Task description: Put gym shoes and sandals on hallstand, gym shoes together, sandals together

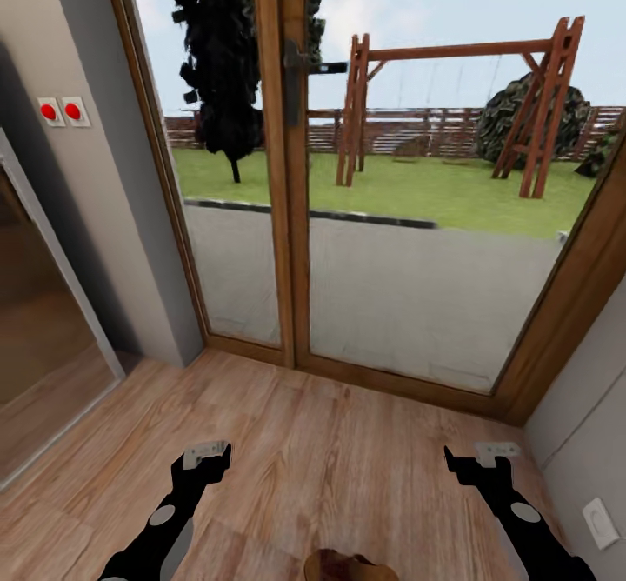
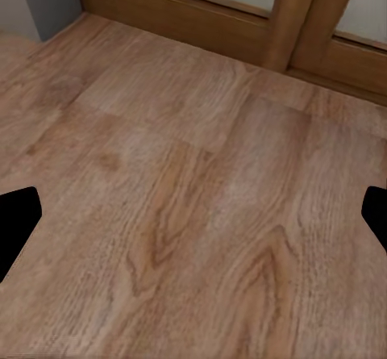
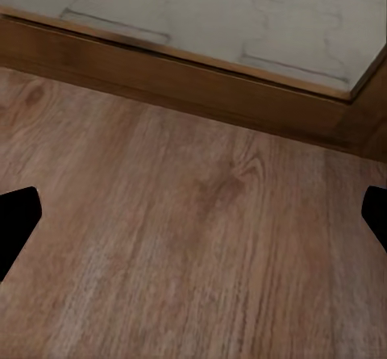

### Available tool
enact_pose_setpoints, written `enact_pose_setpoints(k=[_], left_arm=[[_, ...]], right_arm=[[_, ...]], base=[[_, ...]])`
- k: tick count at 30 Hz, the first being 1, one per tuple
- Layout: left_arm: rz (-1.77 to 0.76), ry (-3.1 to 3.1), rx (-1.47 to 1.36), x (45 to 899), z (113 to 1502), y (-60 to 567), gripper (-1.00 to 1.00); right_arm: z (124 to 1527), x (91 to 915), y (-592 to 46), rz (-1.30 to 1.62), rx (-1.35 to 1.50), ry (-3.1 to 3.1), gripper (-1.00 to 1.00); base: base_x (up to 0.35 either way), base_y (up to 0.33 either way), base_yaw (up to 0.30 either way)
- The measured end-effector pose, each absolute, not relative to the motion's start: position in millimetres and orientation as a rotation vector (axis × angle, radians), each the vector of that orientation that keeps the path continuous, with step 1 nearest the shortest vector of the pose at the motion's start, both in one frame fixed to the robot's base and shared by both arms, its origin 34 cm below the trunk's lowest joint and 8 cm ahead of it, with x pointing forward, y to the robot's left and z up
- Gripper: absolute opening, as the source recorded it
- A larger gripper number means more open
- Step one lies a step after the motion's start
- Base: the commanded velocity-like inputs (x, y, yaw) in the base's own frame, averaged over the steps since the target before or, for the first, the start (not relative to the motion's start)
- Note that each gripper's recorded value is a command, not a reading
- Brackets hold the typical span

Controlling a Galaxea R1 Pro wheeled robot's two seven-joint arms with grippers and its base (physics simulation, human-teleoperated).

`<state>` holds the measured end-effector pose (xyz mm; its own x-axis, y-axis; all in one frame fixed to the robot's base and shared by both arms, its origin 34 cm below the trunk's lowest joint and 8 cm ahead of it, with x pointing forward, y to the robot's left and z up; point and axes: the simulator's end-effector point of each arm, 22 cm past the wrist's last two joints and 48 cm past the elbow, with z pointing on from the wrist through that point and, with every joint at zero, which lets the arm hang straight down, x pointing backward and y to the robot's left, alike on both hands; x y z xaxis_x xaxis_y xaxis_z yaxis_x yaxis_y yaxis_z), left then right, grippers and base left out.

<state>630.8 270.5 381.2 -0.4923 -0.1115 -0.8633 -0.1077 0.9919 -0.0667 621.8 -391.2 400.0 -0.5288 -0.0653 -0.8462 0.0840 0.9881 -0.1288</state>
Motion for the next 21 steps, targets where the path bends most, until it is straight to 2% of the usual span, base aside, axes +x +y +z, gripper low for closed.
enact_pose_setpoints(k=[7,21], left_arm=[[-0.005,2.089,-0.154,630.8,381.1,270.5,1.0],[-0.005,2.089,-0.156,630.7,381.1,270.4,1.0]], right_arm=[[399.8,621.6,-391.2,-0.187,0.013,2.12,1.0],[400.0,621.7,-391.3,-0.187,0.013,2.12,1.0]], base=[[0.005,0.0,0.101],[0.001,-0.015,0.013]])
